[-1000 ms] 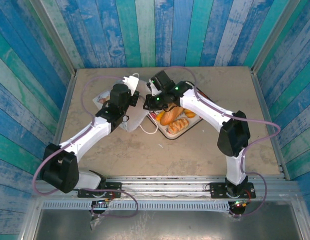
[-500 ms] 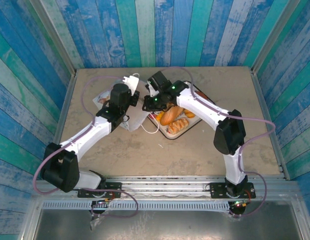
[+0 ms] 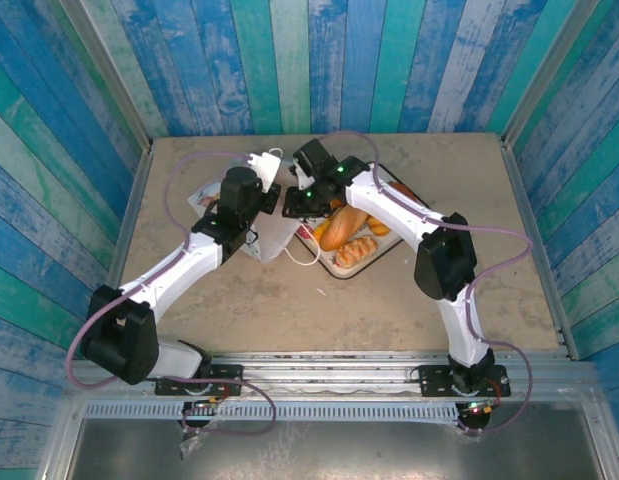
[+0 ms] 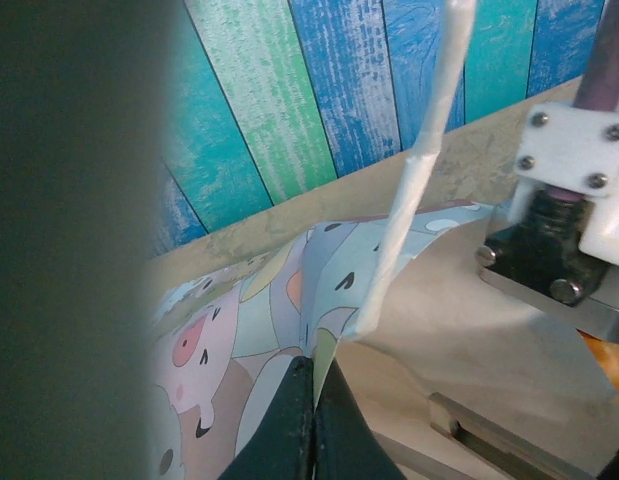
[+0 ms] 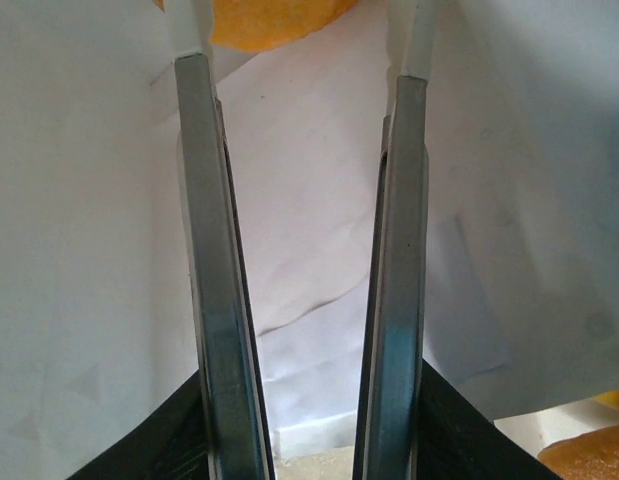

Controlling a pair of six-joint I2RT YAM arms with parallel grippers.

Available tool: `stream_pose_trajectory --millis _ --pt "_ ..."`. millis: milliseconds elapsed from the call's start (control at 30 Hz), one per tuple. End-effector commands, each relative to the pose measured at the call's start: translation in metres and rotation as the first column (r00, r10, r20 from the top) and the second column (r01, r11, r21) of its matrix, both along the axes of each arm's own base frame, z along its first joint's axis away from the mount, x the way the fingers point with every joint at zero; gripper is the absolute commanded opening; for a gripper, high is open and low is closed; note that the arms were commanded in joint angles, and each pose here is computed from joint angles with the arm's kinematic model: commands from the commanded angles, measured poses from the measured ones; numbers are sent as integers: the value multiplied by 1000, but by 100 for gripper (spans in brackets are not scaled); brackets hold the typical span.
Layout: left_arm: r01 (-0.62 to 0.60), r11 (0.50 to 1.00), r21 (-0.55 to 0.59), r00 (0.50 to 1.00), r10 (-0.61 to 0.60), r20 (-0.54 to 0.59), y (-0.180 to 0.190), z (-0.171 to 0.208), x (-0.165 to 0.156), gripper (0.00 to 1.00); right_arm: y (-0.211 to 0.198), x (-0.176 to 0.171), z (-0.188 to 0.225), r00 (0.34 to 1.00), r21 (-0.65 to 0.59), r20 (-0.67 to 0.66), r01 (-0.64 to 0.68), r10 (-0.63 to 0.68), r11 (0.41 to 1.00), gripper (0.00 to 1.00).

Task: Take the fake bread out of the paper bag

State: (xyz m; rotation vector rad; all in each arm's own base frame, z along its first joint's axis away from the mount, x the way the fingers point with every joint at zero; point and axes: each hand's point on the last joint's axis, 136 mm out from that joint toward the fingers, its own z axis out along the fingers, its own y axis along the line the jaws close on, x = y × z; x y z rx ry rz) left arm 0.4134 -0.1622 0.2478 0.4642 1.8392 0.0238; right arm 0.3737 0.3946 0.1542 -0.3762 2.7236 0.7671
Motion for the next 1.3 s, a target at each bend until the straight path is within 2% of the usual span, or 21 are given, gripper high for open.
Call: stream_pose_trajectory --millis 0,233,633,900,1267 --pt "47 999 -1 999 -47 10 -12 6 5 0 4 6 -3 1000 10 -2 -3 3 1000 45" --pt "64 998 0 998 -64 14 -14 9 3 0 9 6 -6 1000 24 -20 -18 18 1000 49" --pt "85 996 3 996 -85 8 -18 8 2 0 24 2 -11 996 66 -41 -82 85 994 48" --pt "97 995 -3 995 -97 17 -19 12 1 0 10 5 -29 997 -20 -67 -24 23 1000 51" --pt "129 992 -2 992 -129 8 -23 11 -3 0 26 16 -25 997 20 -34 -74 74 997 53"
